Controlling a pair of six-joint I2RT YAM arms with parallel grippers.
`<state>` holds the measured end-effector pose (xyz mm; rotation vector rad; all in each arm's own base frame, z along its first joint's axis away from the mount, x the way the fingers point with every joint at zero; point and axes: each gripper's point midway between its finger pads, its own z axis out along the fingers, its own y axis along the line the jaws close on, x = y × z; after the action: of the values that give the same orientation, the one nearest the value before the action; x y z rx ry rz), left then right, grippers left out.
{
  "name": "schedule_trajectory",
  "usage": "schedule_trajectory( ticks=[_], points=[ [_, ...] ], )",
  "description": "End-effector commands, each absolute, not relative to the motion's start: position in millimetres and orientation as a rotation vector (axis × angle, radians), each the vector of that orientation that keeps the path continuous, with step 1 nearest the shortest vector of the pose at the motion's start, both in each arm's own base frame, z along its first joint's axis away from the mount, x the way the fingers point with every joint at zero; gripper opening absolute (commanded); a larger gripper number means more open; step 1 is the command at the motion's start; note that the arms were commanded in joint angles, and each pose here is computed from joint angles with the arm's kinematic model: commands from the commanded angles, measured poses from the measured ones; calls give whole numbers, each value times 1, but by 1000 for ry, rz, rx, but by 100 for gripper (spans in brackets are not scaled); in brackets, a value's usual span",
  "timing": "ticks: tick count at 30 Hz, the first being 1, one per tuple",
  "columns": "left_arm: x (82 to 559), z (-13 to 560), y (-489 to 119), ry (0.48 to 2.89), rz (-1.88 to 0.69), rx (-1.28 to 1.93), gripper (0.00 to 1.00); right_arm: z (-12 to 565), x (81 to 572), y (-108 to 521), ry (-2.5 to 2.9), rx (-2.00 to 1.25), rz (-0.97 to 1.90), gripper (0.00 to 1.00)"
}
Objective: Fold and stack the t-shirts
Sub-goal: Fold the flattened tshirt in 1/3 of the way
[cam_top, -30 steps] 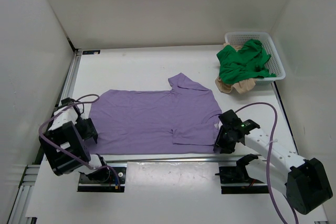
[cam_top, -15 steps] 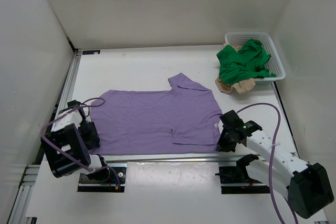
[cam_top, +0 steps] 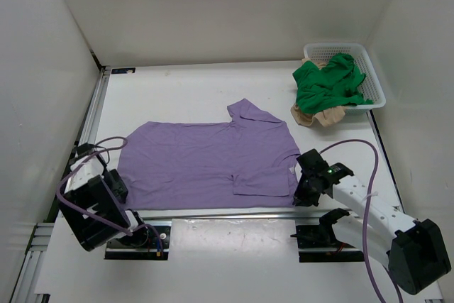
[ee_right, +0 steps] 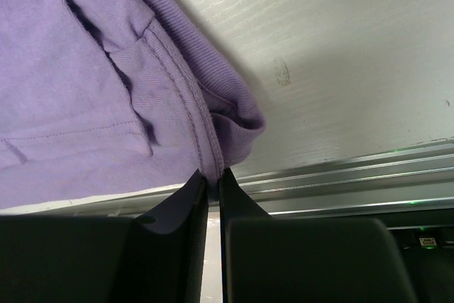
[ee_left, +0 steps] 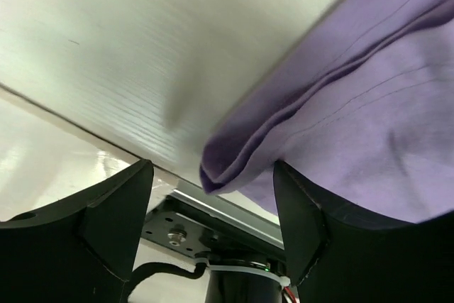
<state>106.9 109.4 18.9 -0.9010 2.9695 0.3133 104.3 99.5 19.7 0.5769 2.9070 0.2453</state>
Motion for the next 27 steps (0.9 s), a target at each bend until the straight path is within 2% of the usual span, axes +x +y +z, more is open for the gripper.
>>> schedule_trajectory(
  ticks=[1, 4, 7, 8, 11, 12, 13, 17, 20, 22, 24, 25, 27],
  points=[
    [93, 8, 105, 3020, 297, -952, 80, 22, 103, 96, 2919, 545, 214, 9],
    [92, 0, 109, 3019, 293, -994, 80, 23, 105, 97, 2919, 545, 214, 9],
    [94, -4, 112, 3009, 295, -1009, 74, 23, 106, 96, 2914, 546, 203, 9],
    [96, -4, 112, 3014, 276, -1010, 70, 22, 105, 96, 2921, 547, 195, 9],
    [98, -7, 109, 3022, 228, -1025, 47, 21, 106, 94, 2915, 548, 183, 0],
    [98, -7, 109, 3022, 228, -1025, 40, 21, 104, 93, 2920, 565, 175, 0],
    [98, -7, 109, 3022, 228, -1025, 29, 21, 99, 91, 2936, 593, 153, 0],
    [94, 2, 109, 2997, 235, -1052, 13, 27, 88, 81, 2926, 711, 95, 0],
    [86, 7, 108, 2991, 254, -1072, 13, 30, 79, 78, 2920, 785, 84, 0],
    [83, 11, 106, 2989, 255, -1071, 42, 32, 79, 78, 2908, 802, 96, 3],
    [87, 13, 109, 2977, 261, -1069, 68, 40, 86, 82, 2890, 779, 126, 22],
    [88, 17, 110, 2977, 261, -1069, 78, 43, 92, 84, 2886, 755, 137, 40],
    [100, 27, 109, 2952, 199, -1060, 81, 67, 114, 91, 2835, 646, 169, 48]
  ],
)
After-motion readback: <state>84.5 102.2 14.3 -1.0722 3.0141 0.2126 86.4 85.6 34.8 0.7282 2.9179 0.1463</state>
